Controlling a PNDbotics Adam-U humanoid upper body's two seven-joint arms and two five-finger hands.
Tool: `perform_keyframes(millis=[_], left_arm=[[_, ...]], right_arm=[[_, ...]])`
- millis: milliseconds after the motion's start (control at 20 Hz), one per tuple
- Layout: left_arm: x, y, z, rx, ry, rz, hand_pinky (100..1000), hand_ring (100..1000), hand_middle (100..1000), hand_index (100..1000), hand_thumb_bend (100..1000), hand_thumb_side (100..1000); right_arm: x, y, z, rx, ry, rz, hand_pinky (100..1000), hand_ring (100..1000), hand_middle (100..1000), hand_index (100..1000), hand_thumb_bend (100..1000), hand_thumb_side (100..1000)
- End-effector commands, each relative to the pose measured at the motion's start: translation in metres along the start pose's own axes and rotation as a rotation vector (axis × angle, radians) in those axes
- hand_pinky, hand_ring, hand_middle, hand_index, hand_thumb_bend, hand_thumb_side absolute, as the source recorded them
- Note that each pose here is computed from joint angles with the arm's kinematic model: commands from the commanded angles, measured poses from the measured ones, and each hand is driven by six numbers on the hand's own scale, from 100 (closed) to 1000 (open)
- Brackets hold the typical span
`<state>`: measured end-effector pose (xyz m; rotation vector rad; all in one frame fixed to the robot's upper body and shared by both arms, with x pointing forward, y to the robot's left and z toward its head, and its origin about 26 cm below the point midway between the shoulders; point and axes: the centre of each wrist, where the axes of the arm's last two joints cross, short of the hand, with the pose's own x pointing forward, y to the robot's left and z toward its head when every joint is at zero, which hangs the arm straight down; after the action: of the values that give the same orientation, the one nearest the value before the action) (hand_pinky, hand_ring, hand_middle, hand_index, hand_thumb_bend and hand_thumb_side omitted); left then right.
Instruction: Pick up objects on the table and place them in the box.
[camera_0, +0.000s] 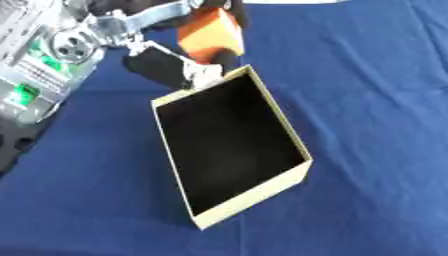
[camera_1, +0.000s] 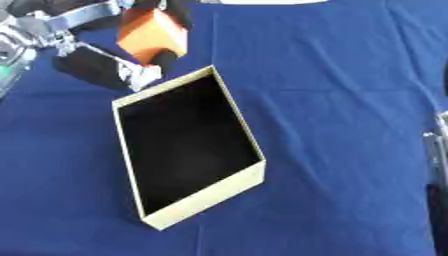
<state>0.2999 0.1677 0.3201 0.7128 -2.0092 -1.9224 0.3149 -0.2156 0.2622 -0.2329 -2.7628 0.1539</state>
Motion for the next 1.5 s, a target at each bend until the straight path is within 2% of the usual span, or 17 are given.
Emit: perform_keyframes(millis=[50, 300, 650, 950, 1050, 1150, 1250, 1400, 1450, 1500], left_arm=[[0.009, -0.003, -0.002, -0.021, -0.048, -0.036, 482, 703, 731, 779, 100, 364], [0.012, -0.022, -0.004, -0.076, -0.059, -0.03, 473, 692, 719, 771, 100, 360], [0.021, -0.035, -0.012, -0.089, -0.058, -0.061, 480, 698, 724, 764, 100, 356], [0.021, -0.062, -0.027, -0.174, -0.072, -0.03, 497, 713, 740, 763, 100, 328], [0.02, -0.069, -0.03, -0.193, -0.076, -0.017, 533, 742, 761, 780, 100, 328], [0.019, -0.075, -0.033, -0.222, -0.08, -0.023, 621, 812, 813, 824, 100, 374], [0.018, -0.078, -0.035, -0.26, -0.087, -0.055, 710, 872, 856, 853, 234, 413], [0.015, -0.079, -0.035, -0.307, -0.079, -0.11, 774, 919, 882, 882, 455, 490], [0.014, -0.079, -0.035, -0.314, -0.076, -0.124, 774, 919, 882, 882, 455, 490], [0.014, -0.078, -0.035, -0.311, -0.072, -0.139, 817, 954, 889, 900, 742, 548]], right_arm=[[0.005, -0.002, -0.004, -0.012, -0.027, 0.006, 769, 753, 516, 721, 100, 783], [0.005, -0.002, -0.004, -0.015, -0.027, 0.002, 769, 753, 515, 721, 100, 788], [0.004, -0.001, -0.003, -0.017, -0.022, -0.008, 769, 754, 513, 721, 100, 794], [0.004, 0.0, -0.001, -0.019, -0.012, -0.017, 769, 755, 512, 721, 100, 799], [0.004, 0.0, -0.001, -0.02, -0.011, -0.018, 769, 755, 512, 721, 100, 799], [0.004, 0.0, -0.001, -0.02, -0.011, -0.019, 769, 755, 512, 721, 100, 799], [0.004, 0.0, -0.001, -0.021, -0.011, -0.019, 769, 755, 512, 721, 100, 799], [0.004, 0.0, 0.0, -0.021, -0.01, -0.02, 769, 755, 512, 721, 100, 799], [0.004, 0.0, 0.0, -0.021, -0.01, -0.02, 769, 755, 512, 721, 100, 799], [0.004, 0.0, 0.0, -0.021, -0.01, -0.019, 769, 755, 512, 721, 100, 799]])
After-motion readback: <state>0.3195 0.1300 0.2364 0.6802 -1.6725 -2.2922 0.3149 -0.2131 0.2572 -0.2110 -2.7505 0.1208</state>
